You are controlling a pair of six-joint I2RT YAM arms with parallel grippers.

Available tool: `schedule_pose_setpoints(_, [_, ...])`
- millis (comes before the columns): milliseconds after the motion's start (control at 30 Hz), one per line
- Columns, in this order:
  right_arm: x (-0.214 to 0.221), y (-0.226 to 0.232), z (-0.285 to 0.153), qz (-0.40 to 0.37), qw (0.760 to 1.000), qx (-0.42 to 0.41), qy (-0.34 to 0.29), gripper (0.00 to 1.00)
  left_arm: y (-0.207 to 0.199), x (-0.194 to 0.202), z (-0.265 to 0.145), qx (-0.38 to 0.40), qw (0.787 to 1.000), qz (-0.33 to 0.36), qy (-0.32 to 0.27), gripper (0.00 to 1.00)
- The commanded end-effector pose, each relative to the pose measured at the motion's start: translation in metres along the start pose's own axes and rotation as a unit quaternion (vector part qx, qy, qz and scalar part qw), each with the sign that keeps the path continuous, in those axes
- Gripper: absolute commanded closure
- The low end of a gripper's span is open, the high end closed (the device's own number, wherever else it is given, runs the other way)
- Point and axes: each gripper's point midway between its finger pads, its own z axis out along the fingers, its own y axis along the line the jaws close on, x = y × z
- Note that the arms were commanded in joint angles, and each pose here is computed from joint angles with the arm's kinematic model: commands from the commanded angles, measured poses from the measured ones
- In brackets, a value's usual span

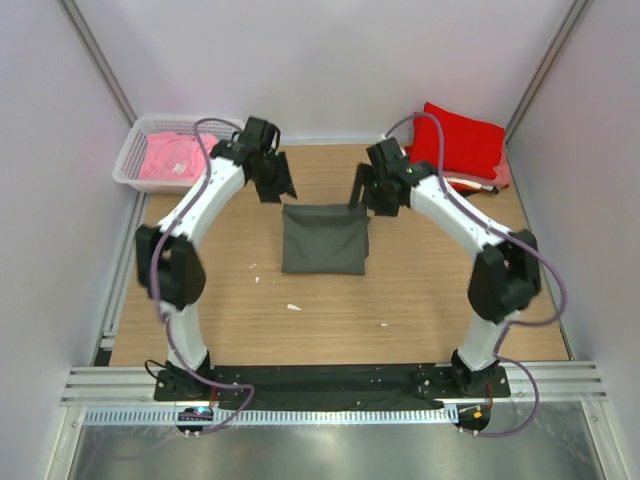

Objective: Fold and stack the t-shirts
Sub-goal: Fold the tshirt

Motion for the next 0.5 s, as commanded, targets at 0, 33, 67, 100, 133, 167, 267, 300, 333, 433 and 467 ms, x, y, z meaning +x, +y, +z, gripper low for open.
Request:
schedule_pose_setpoints(0, [-0.051,-0.034,0.054,-0.018,0.996,0.086,0.006,0.02,-0.004,-0.071,0.045,0.021,1.000,-0.011,0.015,0.35])
schedule_pose_setpoints(33, [-0.080,-0.033,0.049,-0.008,0.994,0.106,-0.013,0.00,0.001,-0.068,0.051,0.005,0.999,-0.024,0.047,0.28])
schedule_pose_setpoints(67, [-0.089,-0.038,0.055,-0.001,0.993,0.120,-0.016,0.00,-0.006,-0.092,0.072,0.028,0.999,-0.027,0.030,0.19])
schedule_pose_setpoints(100, [-0.092,-0.040,0.062,0.004,0.992,0.128,-0.016,0.00,-0.009,-0.094,0.076,0.038,0.998,-0.031,0.032,0.16])
schedule_pose_setpoints(133, [-0.101,-0.039,0.056,0.010,0.992,0.126,-0.027,0.00,-0.015,-0.093,0.078,0.057,0.997,-0.034,0.040,0.15])
schedule_pose_setpoints(167, [-0.100,-0.036,0.053,0.013,0.992,0.120,-0.029,0.00,-0.013,-0.085,0.080,0.054,0.996,-0.041,0.054,0.15])
schedule_pose_setpoints(267, [-0.088,-0.028,0.037,0.029,0.996,0.070,-0.045,0.00,-0.026,-0.089,0.075,0.089,0.995,-0.032,0.012,0.13])
schedule_pose_setpoints(300, [-0.081,-0.029,0.033,0.037,0.996,0.059,-0.046,0.00,-0.023,-0.083,0.067,0.098,0.995,-0.030,-0.002,0.12])
schedule_pose_setpoints(333, [-0.069,-0.032,0.026,0.041,0.997,0.044,-0.053,0.00,-0.019,-0.077,0.064,0.093,0.995,-0.030,-0.003,0.12])
schedule_pose_setpoints(433, [-0.034,-0.020,0.027,0.036,0.998,-0.040,-0.032,0.00,-0.009,-0.060,0.050,0.074,0.997,-0.021,0.014,0.12])
schedule_pose_setpoints(467, [-0.027,-0.019,0.031,0.033,0.998,-0.056,-0.025,0.00,-0.006,-0.054,0.047,0.069,0.997,-0.017,0.021,0.12])
